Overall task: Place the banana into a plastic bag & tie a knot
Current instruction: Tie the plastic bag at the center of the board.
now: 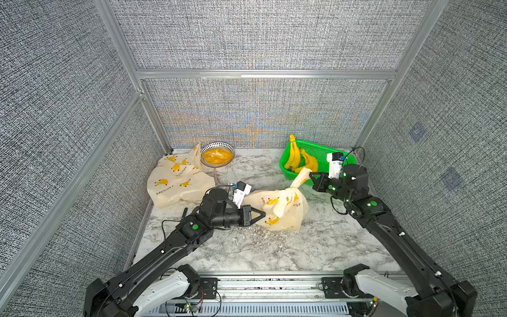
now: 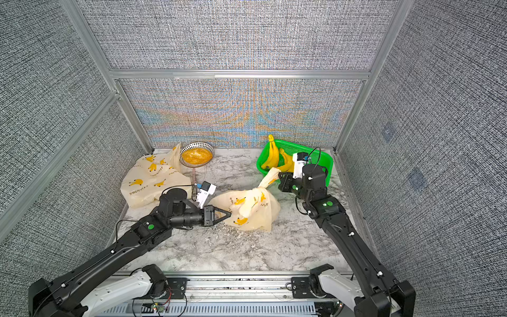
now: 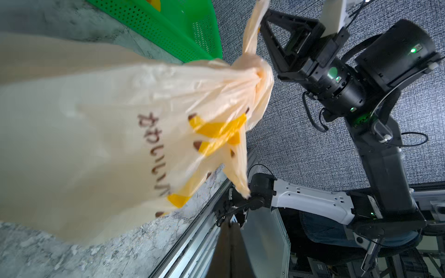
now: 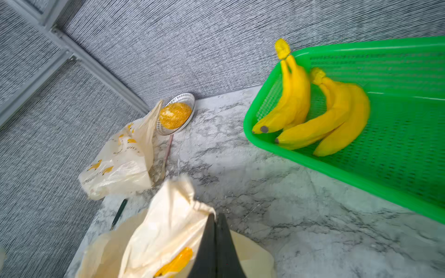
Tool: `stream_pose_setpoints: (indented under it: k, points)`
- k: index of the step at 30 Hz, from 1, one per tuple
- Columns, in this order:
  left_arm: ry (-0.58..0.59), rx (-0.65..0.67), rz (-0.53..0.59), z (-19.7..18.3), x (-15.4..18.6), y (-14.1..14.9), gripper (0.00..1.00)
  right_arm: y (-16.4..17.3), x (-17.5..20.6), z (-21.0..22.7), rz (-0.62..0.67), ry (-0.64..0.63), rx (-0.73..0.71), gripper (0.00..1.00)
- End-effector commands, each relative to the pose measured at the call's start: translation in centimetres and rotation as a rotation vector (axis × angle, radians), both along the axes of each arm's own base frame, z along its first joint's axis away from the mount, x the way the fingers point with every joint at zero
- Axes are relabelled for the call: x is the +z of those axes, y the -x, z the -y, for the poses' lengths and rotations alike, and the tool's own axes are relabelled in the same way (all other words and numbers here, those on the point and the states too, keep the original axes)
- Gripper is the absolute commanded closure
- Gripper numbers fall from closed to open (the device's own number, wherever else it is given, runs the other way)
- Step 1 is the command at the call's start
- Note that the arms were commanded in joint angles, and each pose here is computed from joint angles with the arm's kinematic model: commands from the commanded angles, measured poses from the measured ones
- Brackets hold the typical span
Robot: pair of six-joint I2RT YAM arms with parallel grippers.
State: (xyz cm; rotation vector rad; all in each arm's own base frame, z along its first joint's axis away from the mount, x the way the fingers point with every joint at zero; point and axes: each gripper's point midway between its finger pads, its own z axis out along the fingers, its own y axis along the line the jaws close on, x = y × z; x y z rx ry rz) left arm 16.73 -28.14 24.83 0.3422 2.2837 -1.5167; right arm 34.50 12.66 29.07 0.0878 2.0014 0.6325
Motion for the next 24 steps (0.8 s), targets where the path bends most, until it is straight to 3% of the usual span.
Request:
stream_pose_setpoints:
  k: [1, 7, 8, 10, 12, 15, 24]
  points:
    - [-0.049, -0.002, -0.016, -0.9, -1.4, 0.2, 1.00, -0.4, 0.9, 1.6, 0.030, 0.005, -0.065, 1.00]
    - [-0.082, 0.038, 0.004, -1.9, -1.6, -0.8, 1.00, -0.5, 1.8, 1.3, 0.042, -0.037, -0.005, 1.00]
    - [-0.094, 0.033, 0.009, -1.8, -1.5, -1.0, 0.93, -0.5, 1.5, 0.8, 0.030, -0.049, 0.022, 1.00]
    - [-0.090, -0.038, 0.020, -0.8, -0.7, -0.8, 0.67, -0.1, 0.5, -0.2, 0.005, -0.077, 0.067, 1.00]
    - [-0.070, -0.098, 0.019, 0.5, 0.2, -0.4, 0.61, 0.3, -0.5, -0.9, -0.010, -0.100, 0.094, 1.00]
    - [-0.072, -0.131, 0.063, 2.4, 1.9, 0.9, 0.43, 1.0, -1.3, -1.9, -0.025, -0.115, 0.129, 1.00]
    - [-0.056, -0.185, -0.028, 4.6, 1.6, 2.3, 0.35, 1.3, -2.2, -2.5, -0.039, -0.125, 0.152, 1.00]
